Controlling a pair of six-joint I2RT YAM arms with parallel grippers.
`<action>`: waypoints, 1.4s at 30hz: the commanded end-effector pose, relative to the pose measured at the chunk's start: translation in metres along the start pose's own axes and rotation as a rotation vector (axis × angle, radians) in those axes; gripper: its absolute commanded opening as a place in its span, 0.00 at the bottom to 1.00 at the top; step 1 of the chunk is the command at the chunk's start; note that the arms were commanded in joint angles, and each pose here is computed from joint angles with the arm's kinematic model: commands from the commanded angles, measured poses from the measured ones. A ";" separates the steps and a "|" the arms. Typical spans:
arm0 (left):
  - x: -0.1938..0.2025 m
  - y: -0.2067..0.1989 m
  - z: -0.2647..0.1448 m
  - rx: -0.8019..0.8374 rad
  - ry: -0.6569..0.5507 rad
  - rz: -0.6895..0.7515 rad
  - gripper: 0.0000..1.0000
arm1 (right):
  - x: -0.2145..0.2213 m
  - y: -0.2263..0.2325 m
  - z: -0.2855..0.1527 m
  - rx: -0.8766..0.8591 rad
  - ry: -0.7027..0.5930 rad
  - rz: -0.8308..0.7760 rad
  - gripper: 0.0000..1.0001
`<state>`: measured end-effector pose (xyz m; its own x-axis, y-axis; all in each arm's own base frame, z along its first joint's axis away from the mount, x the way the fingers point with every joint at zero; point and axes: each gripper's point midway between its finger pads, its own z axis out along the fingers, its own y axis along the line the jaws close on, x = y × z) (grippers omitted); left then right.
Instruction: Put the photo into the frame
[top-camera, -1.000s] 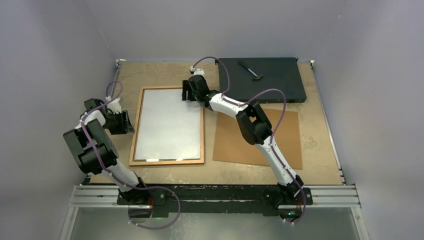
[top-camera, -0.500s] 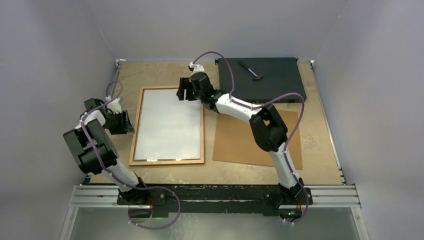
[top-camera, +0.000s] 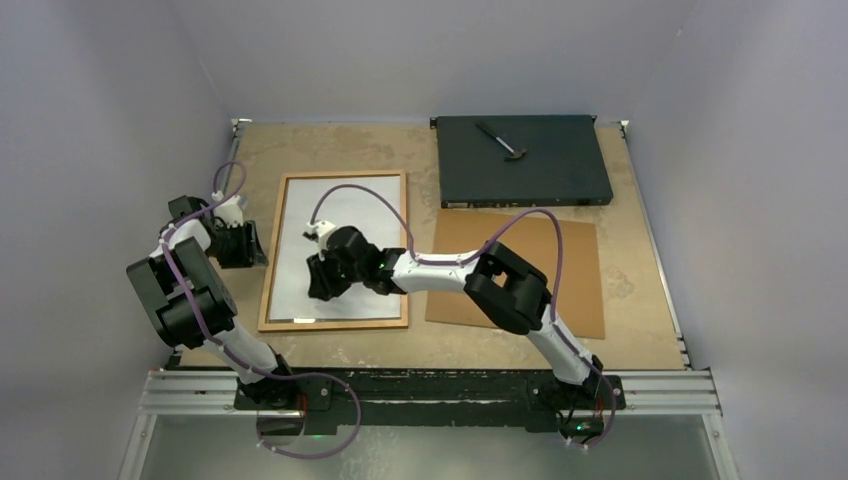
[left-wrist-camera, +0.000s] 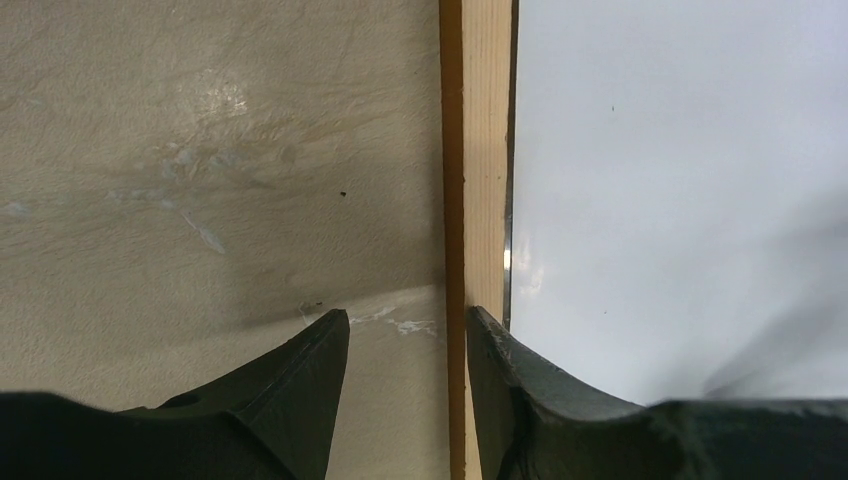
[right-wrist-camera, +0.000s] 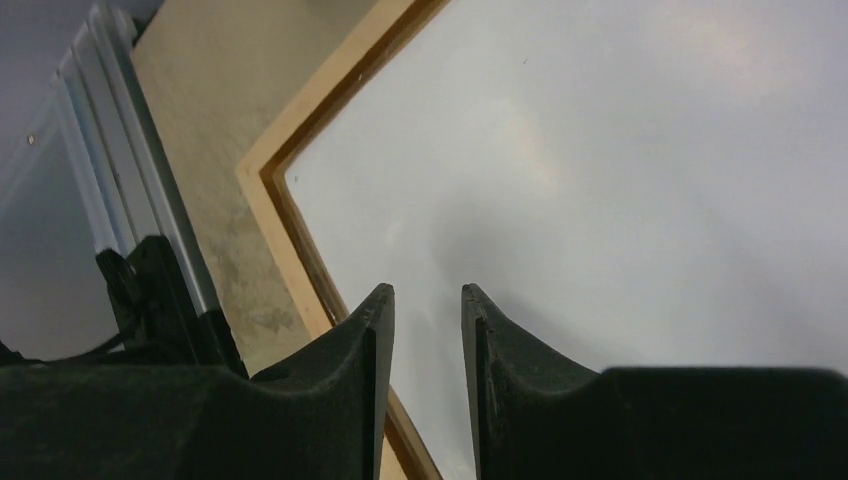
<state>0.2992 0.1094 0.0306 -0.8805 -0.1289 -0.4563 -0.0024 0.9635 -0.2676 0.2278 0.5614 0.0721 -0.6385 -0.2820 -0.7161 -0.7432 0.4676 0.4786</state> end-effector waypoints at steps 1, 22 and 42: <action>-0.011 0.003 -0.006 -0.014 -0.013 0.050 0.45 | -0.014 0.029 0.002 -0.097 -0.014 -0.087 0.33; -0.023 -0.001 -0.016 0.005 -0.012 0.030 0.49 | 0.000 0.001 0.034 0.062 -0.014 -0.160 0.31; -0.039 0.015 -0.052 -0.087 0.034 0.030 0.61 | 0.061 0.052 0.063 -0.181 0.137 -0.271 0.33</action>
<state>0.3029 0.1273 0.0744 -0.9026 -0.1154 -0.4146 -0.0188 0.9731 -0.2298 0.1554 0.6348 0.0390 -0.4206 -0.4458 -0.7902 -0.9072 0.2045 0.3675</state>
